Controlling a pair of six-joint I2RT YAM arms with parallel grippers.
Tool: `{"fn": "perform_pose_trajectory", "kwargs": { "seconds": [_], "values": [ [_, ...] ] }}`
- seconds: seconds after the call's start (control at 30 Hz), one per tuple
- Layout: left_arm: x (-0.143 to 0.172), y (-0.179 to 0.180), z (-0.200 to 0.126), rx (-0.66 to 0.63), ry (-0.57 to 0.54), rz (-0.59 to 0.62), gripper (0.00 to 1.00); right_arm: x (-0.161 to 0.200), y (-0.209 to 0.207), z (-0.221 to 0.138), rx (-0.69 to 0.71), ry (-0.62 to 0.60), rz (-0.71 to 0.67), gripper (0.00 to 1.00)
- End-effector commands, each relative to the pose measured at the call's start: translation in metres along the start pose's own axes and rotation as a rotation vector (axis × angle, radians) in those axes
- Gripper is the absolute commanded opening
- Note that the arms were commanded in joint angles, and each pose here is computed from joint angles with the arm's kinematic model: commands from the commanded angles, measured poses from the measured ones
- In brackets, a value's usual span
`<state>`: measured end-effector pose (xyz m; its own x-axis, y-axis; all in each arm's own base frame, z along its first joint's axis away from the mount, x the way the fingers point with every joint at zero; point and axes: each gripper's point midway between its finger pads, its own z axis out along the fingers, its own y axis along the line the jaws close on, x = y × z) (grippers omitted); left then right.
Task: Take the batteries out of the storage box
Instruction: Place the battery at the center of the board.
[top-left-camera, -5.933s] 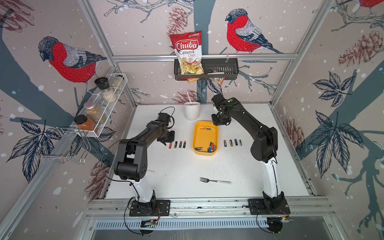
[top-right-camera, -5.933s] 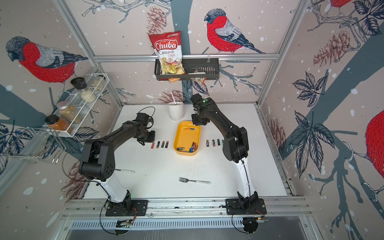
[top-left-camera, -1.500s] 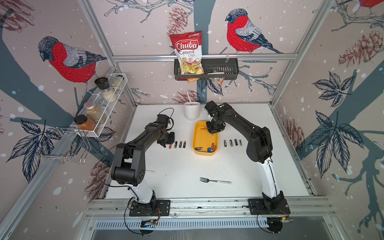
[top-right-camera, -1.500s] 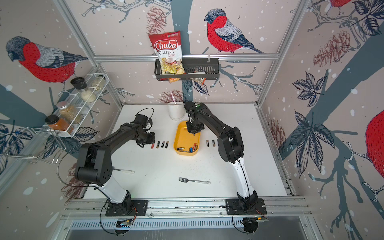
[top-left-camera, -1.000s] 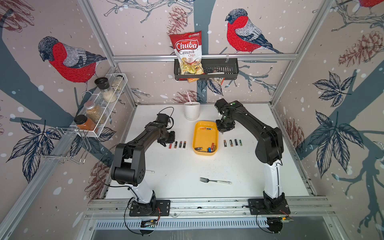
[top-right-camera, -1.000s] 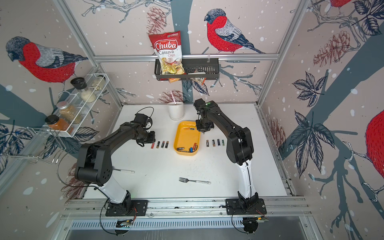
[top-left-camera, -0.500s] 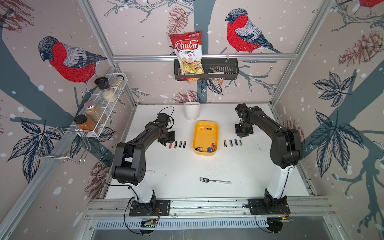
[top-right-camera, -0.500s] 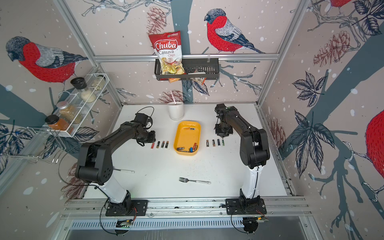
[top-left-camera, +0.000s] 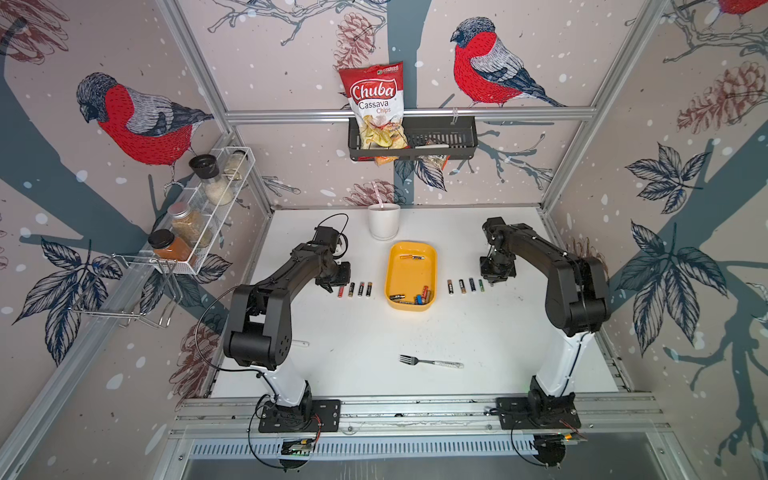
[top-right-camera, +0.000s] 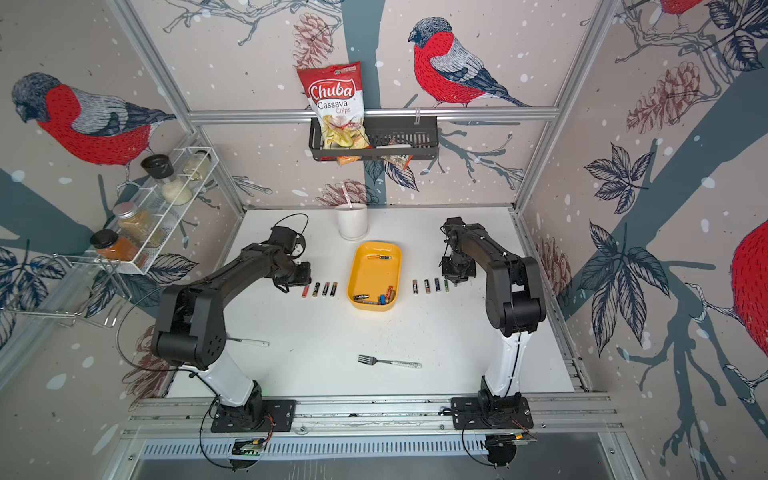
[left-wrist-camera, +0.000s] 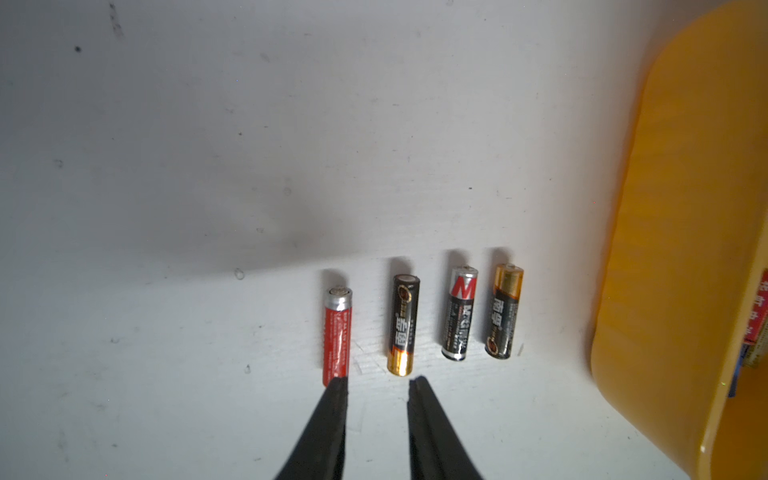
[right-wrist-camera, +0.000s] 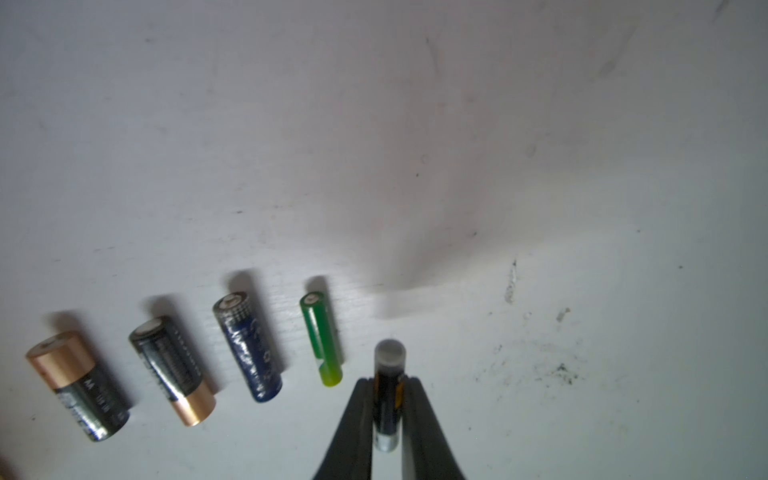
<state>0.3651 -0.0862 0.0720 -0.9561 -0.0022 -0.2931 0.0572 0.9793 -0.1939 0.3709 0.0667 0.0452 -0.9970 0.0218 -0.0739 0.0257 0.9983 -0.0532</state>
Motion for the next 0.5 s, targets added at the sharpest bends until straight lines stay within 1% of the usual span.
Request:
{"fn": "perform_pose_trajectory", "kwargs": {
  "seconds": [0.0, 0.47],
  "values": [
    [0.001, -0.001, -0.001, 0.0, 0.008, -0.002, 0.3, -0.003, 0.001, 0.005, -0.003, -0.009, -0.02, 0.18],
    [0.001, -0.003, 0.001, -0.001, 0.012, -0.003, 0.3, -0.003, 0.0, 0.023, 0.009, 0.021, -0.055, 0.18]
  ]
}}
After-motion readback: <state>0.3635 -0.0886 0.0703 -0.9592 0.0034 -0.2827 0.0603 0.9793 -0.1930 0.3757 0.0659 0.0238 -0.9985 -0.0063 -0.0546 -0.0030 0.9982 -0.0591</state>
